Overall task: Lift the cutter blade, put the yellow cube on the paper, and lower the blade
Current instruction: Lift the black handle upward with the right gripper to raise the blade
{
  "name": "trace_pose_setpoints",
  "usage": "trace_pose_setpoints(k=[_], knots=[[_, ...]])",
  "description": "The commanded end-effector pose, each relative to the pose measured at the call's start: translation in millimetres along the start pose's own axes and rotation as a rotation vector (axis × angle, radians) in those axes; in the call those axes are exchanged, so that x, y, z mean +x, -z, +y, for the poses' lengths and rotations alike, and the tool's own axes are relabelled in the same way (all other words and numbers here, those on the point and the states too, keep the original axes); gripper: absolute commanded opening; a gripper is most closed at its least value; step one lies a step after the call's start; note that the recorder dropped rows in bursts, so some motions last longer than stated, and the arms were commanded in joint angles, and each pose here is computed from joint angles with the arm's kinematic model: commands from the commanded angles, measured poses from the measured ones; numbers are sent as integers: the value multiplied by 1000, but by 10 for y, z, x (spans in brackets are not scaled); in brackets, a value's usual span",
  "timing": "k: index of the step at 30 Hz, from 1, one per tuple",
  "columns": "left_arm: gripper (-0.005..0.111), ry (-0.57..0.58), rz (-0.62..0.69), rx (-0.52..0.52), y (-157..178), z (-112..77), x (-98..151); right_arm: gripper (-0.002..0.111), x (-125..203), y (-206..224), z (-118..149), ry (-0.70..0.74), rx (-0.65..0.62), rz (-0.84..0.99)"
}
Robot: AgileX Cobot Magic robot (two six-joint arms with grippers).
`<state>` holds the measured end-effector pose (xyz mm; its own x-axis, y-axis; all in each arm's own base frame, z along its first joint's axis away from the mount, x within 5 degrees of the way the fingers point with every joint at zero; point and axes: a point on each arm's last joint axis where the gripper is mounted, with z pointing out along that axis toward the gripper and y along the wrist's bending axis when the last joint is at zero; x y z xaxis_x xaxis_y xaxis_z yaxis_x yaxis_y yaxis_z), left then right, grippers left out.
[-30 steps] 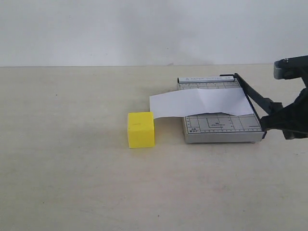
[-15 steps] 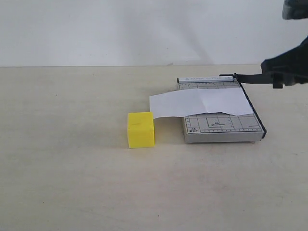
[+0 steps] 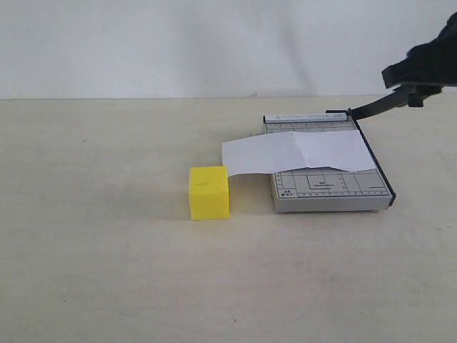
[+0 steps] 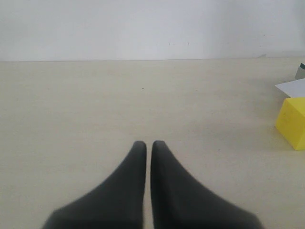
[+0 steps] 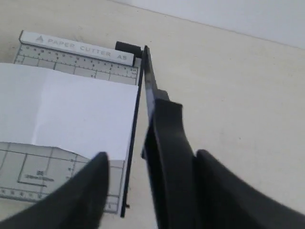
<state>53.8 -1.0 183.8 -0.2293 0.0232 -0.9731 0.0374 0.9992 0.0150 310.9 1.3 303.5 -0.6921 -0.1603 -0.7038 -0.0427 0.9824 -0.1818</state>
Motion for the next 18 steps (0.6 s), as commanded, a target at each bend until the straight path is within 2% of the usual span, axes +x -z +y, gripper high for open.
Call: trace_pose_setpoints(k=[1, 3, 7, 8, 9, 10, 11, 14, 16, 17, 18], knots=[[4, 4, -6, 8, -1, -5, -11, 81, -160, 40, 18, 10, -11, -108], [4, 4, -6, 8, -1, -5, -11, 81, -262, 169, -16, -1, -2, -138], [4, 4, -6, 8, -1, -5, -11, 79, -503, 761, -147, -38, 31, -238], [4, 4, -6, 8, -1, -5, -11, 67, -470, 949, -184, -78, 41, -207], [4, 4, -6, 8, -1, -5, -11, 44, -397, 1108, -228, -76, 72, -164], [4, 4, -6, 8, -1, -5, -11, 27, -364, 1165, -253, -57, 97, -150], [4, 4, -6, 8, -1, -5, -11, 1, -334, 1257, -282, -51, 121, -158], [4, 4, -6, 8, -1, -5, -11, 3, -300, 1509, -305, -109, 115, -224], [4, 4, -6, 8, -1, -5, -11, 3, -203, 1756, -306, -206, 91, -343], [4, 4, -6, 8, -1, -5, -11, 3, -64, 1968, -284, -265, 53, -515], [4, 4, -6, 8, -1, -5, -11, 3, 41, 2051, -257, -269, 29, -613]])
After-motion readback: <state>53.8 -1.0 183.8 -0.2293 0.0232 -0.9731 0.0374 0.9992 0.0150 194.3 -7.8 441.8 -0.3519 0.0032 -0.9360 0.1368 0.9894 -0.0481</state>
